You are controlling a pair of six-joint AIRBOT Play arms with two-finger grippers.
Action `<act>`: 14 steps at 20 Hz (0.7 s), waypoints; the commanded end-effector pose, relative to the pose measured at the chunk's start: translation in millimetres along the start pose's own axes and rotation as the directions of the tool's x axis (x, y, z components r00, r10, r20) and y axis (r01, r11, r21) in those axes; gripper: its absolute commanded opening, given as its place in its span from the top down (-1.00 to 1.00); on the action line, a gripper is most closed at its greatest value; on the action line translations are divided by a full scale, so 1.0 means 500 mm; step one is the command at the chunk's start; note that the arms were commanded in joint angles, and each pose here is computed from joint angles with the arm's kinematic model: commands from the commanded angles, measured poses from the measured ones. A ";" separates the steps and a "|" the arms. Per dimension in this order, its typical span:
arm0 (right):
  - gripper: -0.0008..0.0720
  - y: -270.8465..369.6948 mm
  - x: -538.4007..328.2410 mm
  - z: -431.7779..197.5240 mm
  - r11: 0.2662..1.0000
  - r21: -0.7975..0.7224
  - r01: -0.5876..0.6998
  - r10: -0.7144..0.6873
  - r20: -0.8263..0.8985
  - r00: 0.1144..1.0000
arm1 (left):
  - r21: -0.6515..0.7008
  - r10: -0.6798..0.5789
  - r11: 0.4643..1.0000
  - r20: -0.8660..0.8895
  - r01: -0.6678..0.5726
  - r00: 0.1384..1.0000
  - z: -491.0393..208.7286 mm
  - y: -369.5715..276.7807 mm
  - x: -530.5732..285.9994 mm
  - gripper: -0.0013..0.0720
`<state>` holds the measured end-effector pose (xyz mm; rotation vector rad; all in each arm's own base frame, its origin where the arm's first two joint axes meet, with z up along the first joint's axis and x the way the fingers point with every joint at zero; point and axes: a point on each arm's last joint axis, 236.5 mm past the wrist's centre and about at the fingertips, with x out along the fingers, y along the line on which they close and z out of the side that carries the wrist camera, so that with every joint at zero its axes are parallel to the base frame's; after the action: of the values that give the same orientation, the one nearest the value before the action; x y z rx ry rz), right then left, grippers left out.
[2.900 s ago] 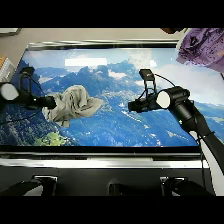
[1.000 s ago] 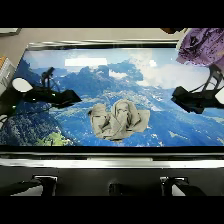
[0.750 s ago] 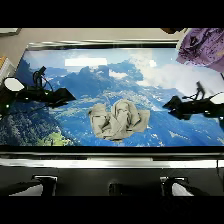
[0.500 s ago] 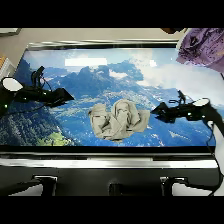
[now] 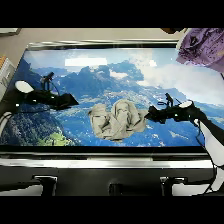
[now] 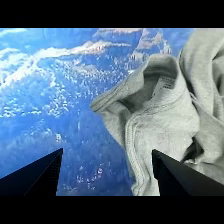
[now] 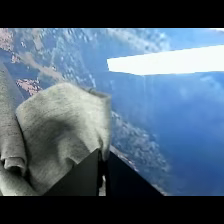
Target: Fold the clothes and pants, and hang the long-sleeved shirts on hangers.
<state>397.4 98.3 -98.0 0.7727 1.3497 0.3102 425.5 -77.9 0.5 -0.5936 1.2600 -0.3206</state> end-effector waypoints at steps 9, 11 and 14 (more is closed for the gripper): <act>0.88 0.053 -0.039 -0.017 0.999 -0.036 -0.039 0.039 -0.008 0.999 | 0.026 -0.209 0.977 -0.091 0.212 0.974 -0.050 -0.124 0.225 -0.65; 0.88 0.057 -0.043 -0.021 0.998 -0.037 -0.043 0.043 -0.014 0.999 | 0.025 -0.207 0.977 -0.092 0.210 0.974 -0.050 -0.121 0.229 0.31; 0.88 0.077 -0.067 -0.007 0.997 -0.068 -0.043 0.045 0.035 0.998 | 0.037 -0.238 0.970 -0.052 0.240 0.970 -0.008 -0.134 0.181 0.91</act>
<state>392.4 107.2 -59.2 0.7610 1.3153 0.3711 445.9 -185.2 -48.7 -0.6944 1.2580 -0.5445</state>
